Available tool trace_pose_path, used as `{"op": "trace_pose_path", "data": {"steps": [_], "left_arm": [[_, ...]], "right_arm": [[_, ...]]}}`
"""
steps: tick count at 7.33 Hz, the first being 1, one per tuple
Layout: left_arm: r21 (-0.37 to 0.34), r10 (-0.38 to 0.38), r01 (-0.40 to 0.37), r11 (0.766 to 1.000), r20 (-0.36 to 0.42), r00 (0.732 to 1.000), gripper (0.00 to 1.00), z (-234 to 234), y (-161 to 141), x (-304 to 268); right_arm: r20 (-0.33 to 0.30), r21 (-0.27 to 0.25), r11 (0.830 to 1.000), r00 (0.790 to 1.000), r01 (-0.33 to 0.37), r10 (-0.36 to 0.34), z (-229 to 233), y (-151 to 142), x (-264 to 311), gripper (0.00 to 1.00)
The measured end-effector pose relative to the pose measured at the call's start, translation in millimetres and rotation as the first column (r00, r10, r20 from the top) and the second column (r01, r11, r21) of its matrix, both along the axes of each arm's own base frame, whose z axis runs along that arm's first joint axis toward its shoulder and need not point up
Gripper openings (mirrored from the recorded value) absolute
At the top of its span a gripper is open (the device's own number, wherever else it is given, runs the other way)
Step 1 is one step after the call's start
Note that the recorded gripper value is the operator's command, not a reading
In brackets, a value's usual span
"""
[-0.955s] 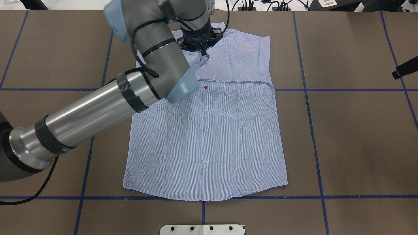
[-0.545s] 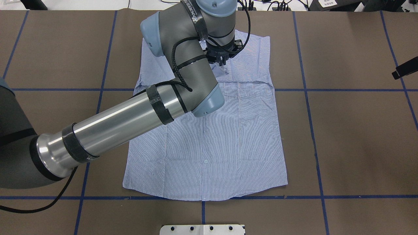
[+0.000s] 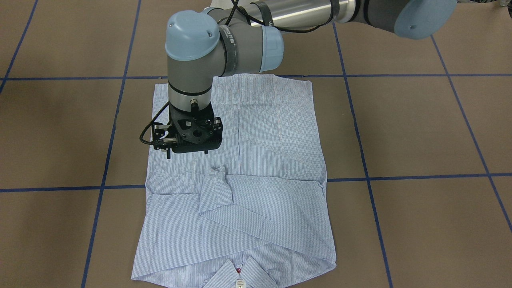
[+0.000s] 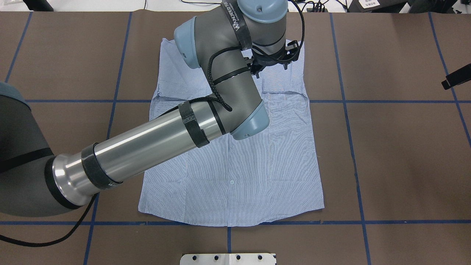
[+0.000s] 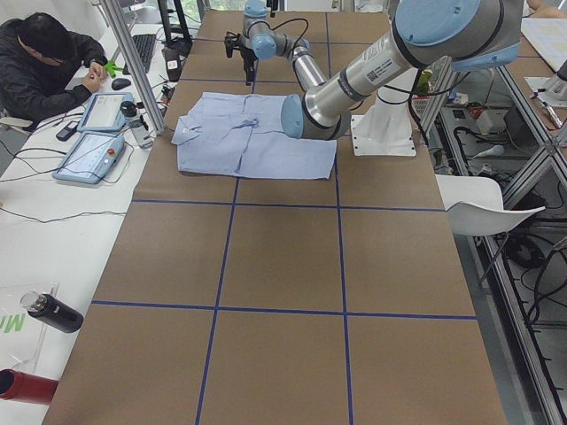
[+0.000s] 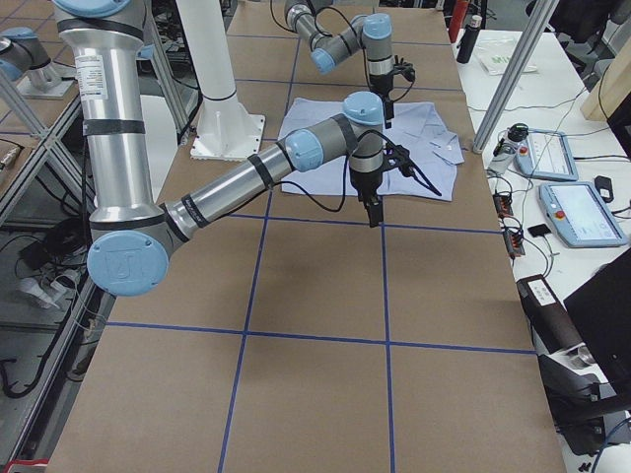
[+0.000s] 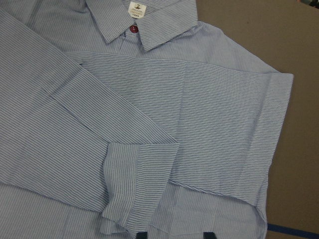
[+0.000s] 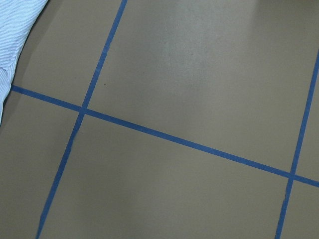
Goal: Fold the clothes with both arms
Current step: 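Lift the cuff and carry it across the shirt toward the collar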
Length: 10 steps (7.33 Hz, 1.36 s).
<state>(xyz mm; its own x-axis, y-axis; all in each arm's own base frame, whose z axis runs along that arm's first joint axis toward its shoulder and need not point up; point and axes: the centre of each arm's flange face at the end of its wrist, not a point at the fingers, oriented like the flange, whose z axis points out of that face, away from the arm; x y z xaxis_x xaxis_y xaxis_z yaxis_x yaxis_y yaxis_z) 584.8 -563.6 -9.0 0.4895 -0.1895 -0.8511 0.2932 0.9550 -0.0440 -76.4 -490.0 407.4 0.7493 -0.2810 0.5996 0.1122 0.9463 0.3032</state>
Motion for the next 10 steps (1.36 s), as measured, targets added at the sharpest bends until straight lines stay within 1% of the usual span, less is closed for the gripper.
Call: {"op": "trace_pose_path", "data": {"steps": [1, 2, 4, 6, 8, 10], "left_arm": [[0.012, 0.013, -0.013, 1.0, 0.012, 1.0, 1.0, 9, -1, 2], [0.037, 0.028, -0.029, 0.999, 0.02, 0.999, 1.0, 29, -3, 4], [0.094, 0.034, -0.033, 0.995, -0.005, 0.999, 1.0, 82, -19, 16], [0.135, -0.013, 0.015, 0.991, -0.02, 1.0, 1.0, 137, -46, 33], [0.167, -0.053, 0.057, 0.984, -0.033, 0.998, 1.0, 180, -63, 46], [0.177, -0.062, 0.068, 0.982, -0.04, 0.997, 1.0, 193, -67, 51]], "right_arm": [[0.003, -0.008, 1.0, 1.0, -0.012, 0.012, -1, -1, 0, 1.0], [0.007, -0.014, 1.0, 1.0, -0.023, 0.024, -3, -1, 0, 1.0], [0.009, -0.019, 0.999, 0.999, -0.03, 0.031, -4, -2, -1, 1.0], [0.009, -0.02, 0.999, 0.999, -0.031, 0.031, -4, -2, -1, 1.0], [0.009, -0.02, 0.999, 0.999, -0.031, 0.031, -4, -2, -1, 1.0], [0.009, -0.021, 0.999, 1.0, -0.03, 0.03, -3, -3, -2, 1.0]]}}
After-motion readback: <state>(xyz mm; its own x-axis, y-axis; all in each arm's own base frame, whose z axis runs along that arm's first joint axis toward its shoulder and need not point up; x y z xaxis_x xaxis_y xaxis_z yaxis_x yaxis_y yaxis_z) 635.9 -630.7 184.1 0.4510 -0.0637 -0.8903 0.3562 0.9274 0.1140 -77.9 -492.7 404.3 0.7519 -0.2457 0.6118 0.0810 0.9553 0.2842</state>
